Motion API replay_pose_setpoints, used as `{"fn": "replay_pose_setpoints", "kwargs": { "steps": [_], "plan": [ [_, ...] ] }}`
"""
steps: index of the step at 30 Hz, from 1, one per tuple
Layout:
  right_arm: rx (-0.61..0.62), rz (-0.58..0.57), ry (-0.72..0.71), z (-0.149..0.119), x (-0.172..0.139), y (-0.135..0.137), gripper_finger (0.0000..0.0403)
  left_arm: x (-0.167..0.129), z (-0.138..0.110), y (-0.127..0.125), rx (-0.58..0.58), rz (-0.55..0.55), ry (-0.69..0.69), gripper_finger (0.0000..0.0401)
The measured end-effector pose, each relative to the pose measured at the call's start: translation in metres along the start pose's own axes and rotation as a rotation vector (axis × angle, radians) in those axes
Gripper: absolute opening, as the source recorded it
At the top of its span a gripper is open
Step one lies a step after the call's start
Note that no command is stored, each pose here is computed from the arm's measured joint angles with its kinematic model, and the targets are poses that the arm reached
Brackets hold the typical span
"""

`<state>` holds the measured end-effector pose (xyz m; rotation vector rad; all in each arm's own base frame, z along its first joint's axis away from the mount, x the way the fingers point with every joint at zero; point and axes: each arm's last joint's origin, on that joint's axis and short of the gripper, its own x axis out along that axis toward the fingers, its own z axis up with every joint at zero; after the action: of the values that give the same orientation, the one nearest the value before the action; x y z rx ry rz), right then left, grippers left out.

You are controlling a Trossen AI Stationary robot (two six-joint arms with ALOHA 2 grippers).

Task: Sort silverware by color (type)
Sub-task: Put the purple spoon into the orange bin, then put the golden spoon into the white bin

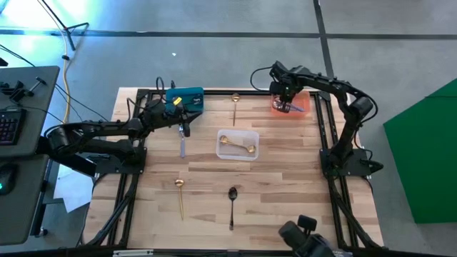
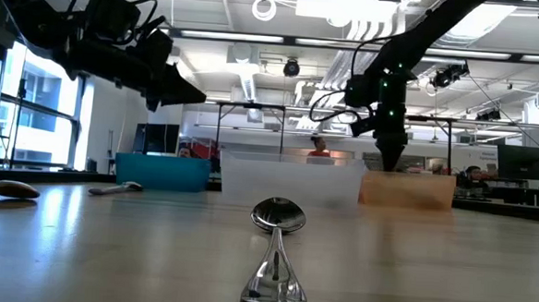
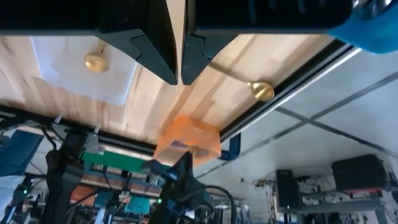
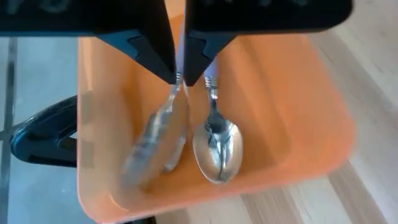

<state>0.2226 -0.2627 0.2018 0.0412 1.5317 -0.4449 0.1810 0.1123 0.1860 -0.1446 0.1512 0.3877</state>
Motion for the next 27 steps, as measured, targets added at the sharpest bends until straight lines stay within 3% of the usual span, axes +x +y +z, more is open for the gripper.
{"fn": "replay_pose_setpoints", "kwargs": {
  "steps": [5, 9, 14, 22, 27],
  "plan": [
    [0.034, -0.024, -0.023, 0.01, -0.015, 0.001, 0.0064, 0.0, -0.005, 0.0, -0.01, 0.001, 0.053, 0.0012],
    [0.012, -0.085, -0.095, 0.018, -0.044, 0.013, 0.0057, 0.0, -0.01, -0.005, -0.007, -0.017, 0.097, 0.0012],
    [0.043, 0.063, -0.305, 0.025, -0.073, 0.043, 0.0006, -0.003, -0.007, -0.013, 0.03, -0.042, 0.097, 0.0012],
    [-0.005, 0.187, -0.549, 0.034, -0.067, 0.113, 0.002, -0.009, -0.01, -0.018, -0.027, 0.049, 0.16, 0.0012],
    [-0.048, 0.283, -0.75, 0.036, -0.058, 0.134, 0.0009, -0.012, -0.017, -0.028, -0.02, 0.087, 0.251, 0.0012]
  ]
}}
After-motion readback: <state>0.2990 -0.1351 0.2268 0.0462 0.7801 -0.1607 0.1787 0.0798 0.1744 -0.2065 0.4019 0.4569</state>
